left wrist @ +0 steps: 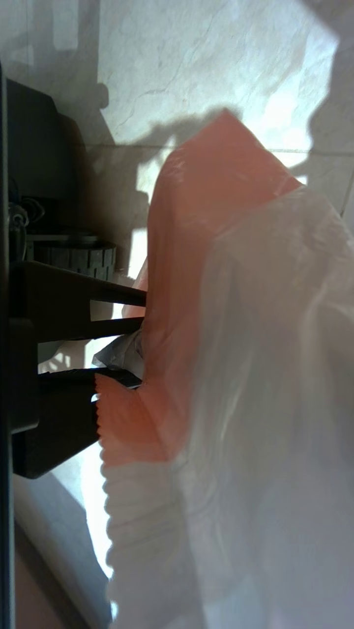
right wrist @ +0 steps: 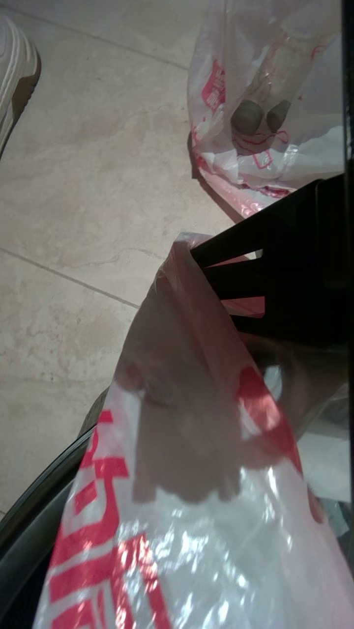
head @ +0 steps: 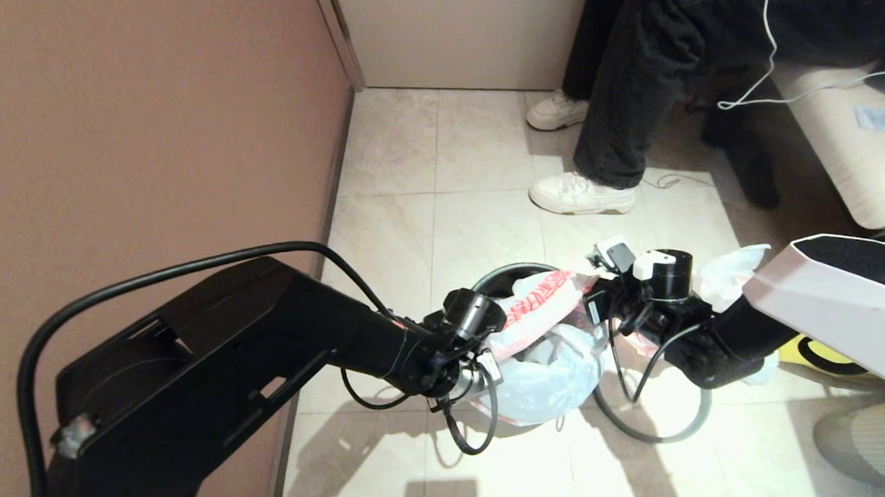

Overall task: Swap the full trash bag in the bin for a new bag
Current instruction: Put the new garbage bag on the trash can

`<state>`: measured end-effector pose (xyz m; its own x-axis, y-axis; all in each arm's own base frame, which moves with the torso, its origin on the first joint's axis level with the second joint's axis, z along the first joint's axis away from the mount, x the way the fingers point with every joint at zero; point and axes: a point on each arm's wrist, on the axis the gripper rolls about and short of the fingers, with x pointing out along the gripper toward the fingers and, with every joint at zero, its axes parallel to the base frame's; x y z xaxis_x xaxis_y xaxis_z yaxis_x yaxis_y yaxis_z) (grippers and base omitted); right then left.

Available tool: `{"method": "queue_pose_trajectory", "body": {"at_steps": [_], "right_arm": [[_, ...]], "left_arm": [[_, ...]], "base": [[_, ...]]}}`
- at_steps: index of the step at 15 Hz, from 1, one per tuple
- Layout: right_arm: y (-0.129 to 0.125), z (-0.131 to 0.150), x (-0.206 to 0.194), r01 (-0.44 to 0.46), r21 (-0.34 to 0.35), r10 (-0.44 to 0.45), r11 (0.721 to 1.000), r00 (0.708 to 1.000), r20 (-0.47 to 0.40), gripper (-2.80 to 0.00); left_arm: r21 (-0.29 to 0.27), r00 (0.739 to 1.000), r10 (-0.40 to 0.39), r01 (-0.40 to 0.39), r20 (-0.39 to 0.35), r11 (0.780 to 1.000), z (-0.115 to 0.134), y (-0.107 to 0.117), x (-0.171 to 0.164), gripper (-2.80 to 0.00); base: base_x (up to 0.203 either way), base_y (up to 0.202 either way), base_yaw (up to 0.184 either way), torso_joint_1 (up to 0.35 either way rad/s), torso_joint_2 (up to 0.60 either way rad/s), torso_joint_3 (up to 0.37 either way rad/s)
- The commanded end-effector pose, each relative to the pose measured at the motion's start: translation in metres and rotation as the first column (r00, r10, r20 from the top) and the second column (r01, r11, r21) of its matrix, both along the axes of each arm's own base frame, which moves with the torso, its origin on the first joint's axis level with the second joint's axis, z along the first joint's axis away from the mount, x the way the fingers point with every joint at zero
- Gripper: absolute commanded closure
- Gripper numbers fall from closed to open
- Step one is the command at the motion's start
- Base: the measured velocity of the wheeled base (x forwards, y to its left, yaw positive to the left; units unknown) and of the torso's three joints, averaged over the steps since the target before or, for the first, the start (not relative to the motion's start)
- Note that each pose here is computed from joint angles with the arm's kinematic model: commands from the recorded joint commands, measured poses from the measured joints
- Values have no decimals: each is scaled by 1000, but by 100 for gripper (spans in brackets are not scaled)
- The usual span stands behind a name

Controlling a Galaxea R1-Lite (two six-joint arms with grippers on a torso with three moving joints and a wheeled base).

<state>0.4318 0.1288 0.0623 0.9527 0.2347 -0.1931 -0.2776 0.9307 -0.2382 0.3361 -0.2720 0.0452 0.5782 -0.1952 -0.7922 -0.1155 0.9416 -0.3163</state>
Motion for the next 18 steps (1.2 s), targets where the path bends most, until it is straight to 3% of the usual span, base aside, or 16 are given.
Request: {"method": "queue_pose_trajectory", "body": {"at_steps": [1, 5, 9, 12, 16, 18], "right_arm": [[7, 10, 10, -19, -1, 19, 1000, 1000, 24, 0], [15, 41, 33, -40, -21, 41, 999, 997, 61, 0], [24, 47, 35, -118, -50, 113, 992, 990, -86, 0], [32, 49, 31, -195, -74, 174, 978, 958, -227, 0], [42, 71, 43, -269, -38, 253, 963, 939, -235, 0], [46, 81, 47, -315, 13, 309, 949, 924, -224, 0]], "left_arm": [[-4, 1000, 2, -2, -3, 1000, -1, 0, 1, 0], [-25, 1000, -15, 15, -19, 1000, 0, 0, 1, 0], [-28, 1000, -17, 16, -18, 999, 0, 0, 2, 0], [-38, 1000, -16, 16, -6, 999, 1, -2, 5, 0], [-46, 1000, 1, -1, 4, 999, -2, -1, 16, 0], [-65, 1000, 7, -6, 9, 998, 2, 3, 21, 0]], "base": [[0, 0, 0, 0, 0, 0], [0, 0, 0, 0, 0, 0], [0, 0, 0, 0, 0, 0], [0, 0, 0, 0, 0, 0], [0, 0, 0, 0, 0, 0], [0, 0, 0, 0, 0, 0]]}}
